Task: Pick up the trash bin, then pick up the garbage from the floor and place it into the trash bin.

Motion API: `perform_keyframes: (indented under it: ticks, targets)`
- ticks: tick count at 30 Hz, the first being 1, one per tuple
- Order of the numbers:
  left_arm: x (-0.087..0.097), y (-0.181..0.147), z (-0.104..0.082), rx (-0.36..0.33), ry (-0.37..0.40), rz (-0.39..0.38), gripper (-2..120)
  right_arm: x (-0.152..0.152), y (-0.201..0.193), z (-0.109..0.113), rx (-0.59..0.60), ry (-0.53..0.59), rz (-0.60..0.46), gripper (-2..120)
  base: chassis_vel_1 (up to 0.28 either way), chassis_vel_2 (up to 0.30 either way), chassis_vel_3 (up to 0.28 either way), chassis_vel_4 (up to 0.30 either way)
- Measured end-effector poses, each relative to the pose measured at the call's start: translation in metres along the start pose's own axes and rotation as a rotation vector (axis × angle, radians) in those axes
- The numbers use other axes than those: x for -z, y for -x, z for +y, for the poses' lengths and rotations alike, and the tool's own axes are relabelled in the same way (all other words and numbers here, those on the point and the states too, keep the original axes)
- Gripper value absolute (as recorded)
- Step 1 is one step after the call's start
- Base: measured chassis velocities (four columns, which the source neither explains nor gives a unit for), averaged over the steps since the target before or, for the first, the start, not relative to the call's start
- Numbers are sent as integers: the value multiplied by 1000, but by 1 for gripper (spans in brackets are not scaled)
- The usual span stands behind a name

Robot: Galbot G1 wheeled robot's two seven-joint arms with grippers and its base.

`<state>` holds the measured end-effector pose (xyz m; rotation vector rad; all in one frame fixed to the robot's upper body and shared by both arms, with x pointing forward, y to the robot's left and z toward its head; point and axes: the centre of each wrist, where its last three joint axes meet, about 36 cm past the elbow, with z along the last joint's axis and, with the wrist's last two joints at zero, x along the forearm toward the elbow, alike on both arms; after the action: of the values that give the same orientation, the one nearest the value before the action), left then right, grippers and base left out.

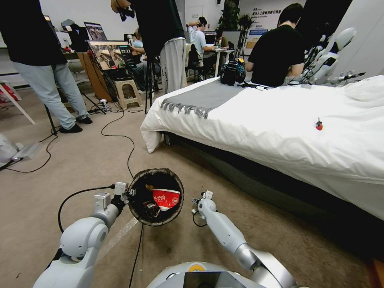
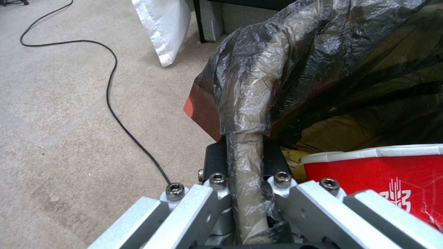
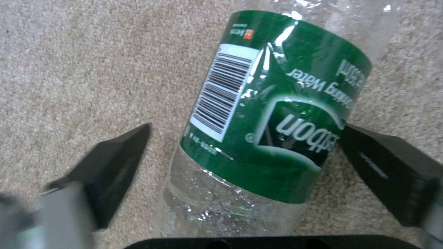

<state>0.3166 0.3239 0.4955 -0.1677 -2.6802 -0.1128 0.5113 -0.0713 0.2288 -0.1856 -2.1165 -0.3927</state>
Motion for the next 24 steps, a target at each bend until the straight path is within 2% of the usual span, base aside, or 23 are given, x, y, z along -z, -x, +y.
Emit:
perform_keyframes:
  ticks: [2,3,6,7,10,13,14,17,18,24]
  targets:
    - [0,0,0,-1,0,0,1,0,0,0,2,-1,-1,82,0,0,0,0]
    - [0,0,0,-1,0,0,1,0,0,0,2,-1,-1,82,0,0,0,0]
    - [0,1,0,-1,-1,2,1,-1,-1,0,6,-4,-3,68,0,0,0,0]
    - [0,1,0,-1,-1,2,1,-1,-1,0,6,-4,-3,68,0,0,0,0]
    - [-1,1,1,-1,-1,2,1,-1,-1,0,7,-7,-4,53,0,0,0,0]
    - [-1,2,1,-1,-1,2,1,-1,-1,1,8,-9,-5,46,0,0,0,0]
    - [-1,2,1,-2,-1,2,1,-2,-1,0,8,-10,-5,39,0,0,0,0]
    - [0,2,1,-2,-1,2,1,-2,-1,0,8,-10,-5,34,0,0,0,0]
    - [0,3,1,-3,-1,2,1,-2,-1,-1,8,-12,-5,28,0,0,0,0]
    - [-1,3,1,-4,-1,2,1,-3,1,-4,8,-19,-13,21,0,0,0,0]
